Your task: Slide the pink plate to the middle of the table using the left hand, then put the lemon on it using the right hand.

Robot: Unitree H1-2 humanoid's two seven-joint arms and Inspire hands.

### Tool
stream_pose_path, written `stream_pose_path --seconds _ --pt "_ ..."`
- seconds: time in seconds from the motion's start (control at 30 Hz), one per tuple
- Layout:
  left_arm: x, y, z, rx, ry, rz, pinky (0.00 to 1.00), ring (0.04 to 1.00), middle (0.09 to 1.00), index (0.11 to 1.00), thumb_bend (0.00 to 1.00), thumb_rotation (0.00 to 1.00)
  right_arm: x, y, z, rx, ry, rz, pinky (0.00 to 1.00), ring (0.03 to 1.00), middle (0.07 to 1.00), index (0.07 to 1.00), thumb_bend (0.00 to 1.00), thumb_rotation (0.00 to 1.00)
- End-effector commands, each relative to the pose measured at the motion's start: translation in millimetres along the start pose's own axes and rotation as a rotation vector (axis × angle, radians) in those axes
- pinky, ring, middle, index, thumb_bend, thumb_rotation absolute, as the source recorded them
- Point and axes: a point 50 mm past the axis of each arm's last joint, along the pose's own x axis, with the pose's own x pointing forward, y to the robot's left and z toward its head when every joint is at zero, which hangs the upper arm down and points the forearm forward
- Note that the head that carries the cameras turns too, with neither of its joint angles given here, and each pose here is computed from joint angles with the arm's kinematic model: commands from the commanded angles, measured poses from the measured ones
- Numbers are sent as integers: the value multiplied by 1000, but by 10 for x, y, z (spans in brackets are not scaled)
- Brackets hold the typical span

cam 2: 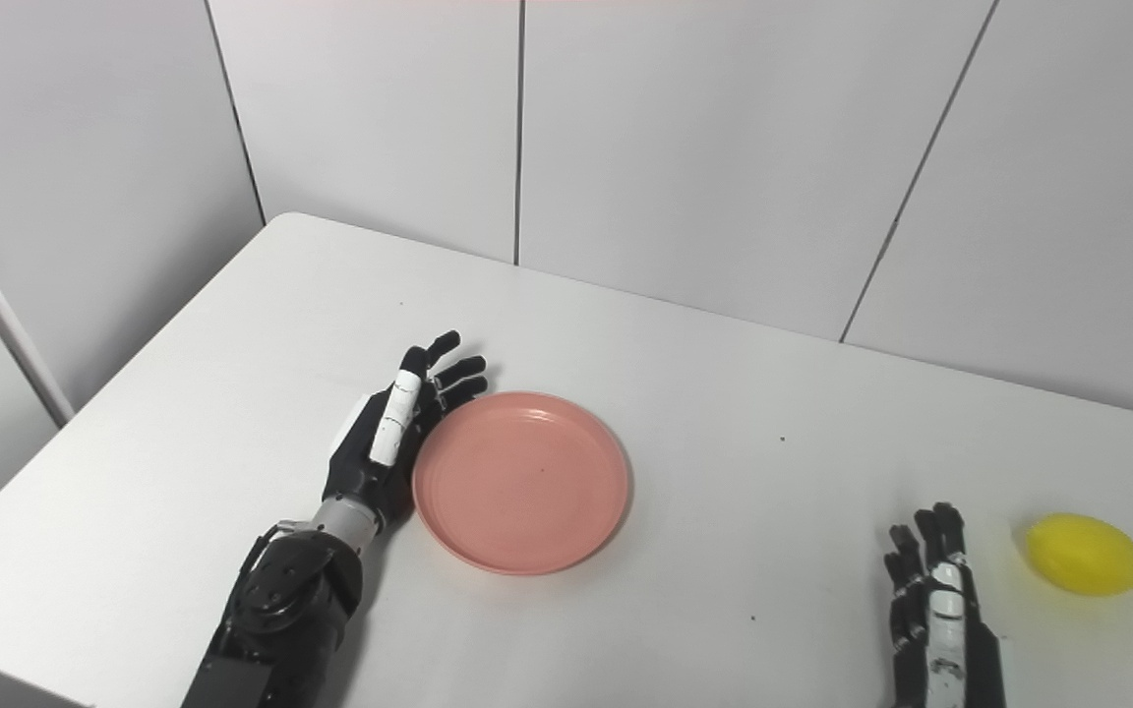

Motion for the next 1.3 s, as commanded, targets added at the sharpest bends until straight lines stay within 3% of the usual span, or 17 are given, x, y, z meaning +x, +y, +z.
stream_pose_path --seconds 0.0,0.47,0.93,1.03,1.17,1.23,1.27 --pt "-69 -28 -166 -10 97 9 901 849 843 900 924 860 -105 57 -152 37 30 -13 996 959 971 961 669 842" --pt "-32 -163 -181 -20 99 -16 925 867 853 904 910 869 -86 126 -154 52 17 -15 990 960 968 960 693 827" --pt "-16 -346 -210 -54 81 29 959 861 853 905 876 880 -95 190 -123 52 22 -21 985 959 966 957 667 831" --pt "11 -413 -225 -77 71 50 935 856 834 892 886 847 -95 197 -128 65 19 -23 983 947 960 952 667 809" --pt "33 -544 -253 -103 65 46 805 840 832 894 875 832 -92 214 -130 63 14 -26 972 940 956 948 679 807" --pt "40 -586 -284 -107 70 43 856 832 828 888 860 837 -86 221 -134 62 14 -26 970 940 954 948 679 811" --pt "42 -604 -299 -109 74 40 950 831 825 893 860 847 -83 225 -135 63 13 -27 968 939 952 945 683 809"
